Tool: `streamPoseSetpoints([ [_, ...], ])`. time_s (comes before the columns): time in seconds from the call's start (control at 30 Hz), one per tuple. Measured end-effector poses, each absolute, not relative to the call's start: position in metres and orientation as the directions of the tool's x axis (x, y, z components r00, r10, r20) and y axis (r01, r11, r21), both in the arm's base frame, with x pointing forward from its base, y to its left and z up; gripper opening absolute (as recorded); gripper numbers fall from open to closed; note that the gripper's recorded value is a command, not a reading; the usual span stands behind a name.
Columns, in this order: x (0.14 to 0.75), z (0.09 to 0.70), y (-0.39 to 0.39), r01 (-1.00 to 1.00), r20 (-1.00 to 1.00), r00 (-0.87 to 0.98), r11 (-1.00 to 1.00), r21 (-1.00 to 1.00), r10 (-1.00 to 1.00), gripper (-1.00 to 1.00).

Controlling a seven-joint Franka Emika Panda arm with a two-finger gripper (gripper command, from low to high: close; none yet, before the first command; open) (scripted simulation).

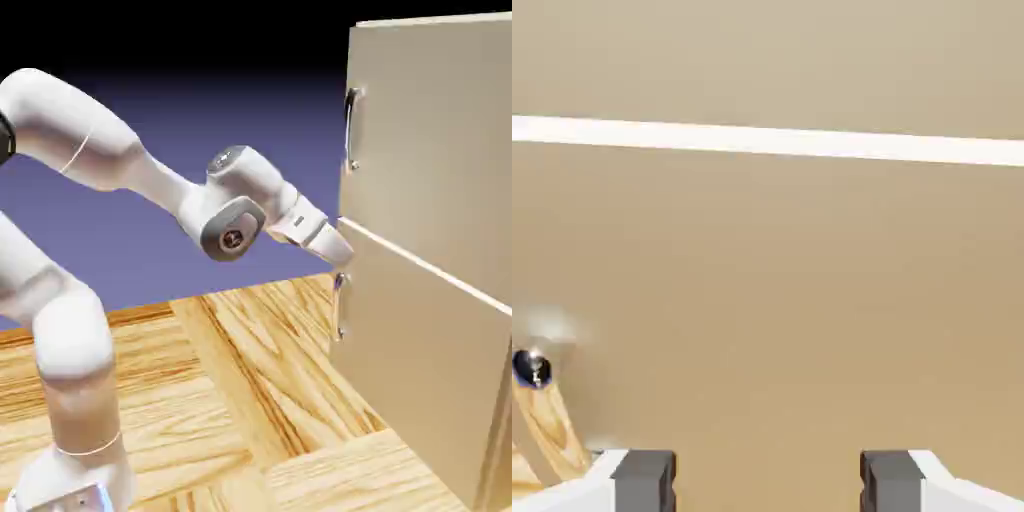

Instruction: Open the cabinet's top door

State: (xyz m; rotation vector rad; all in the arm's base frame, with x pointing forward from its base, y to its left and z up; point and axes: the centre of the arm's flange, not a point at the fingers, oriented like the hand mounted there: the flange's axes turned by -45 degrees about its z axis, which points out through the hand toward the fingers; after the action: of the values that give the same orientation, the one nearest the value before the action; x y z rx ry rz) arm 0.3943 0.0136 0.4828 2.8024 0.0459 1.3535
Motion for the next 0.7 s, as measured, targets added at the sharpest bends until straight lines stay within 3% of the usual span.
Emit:
streamPoseSetpoints([
  [0.37, 0.404, 0.56, 0.069, -0.052, 0.96, 0.279, -0.998, 0.034, 0.018, 0.0],
  [0.7, 0.406, 0.59, 0.129, -0.04, 1.0, 0.0, -0.999, 0.0, 0.0, 0.0],
])
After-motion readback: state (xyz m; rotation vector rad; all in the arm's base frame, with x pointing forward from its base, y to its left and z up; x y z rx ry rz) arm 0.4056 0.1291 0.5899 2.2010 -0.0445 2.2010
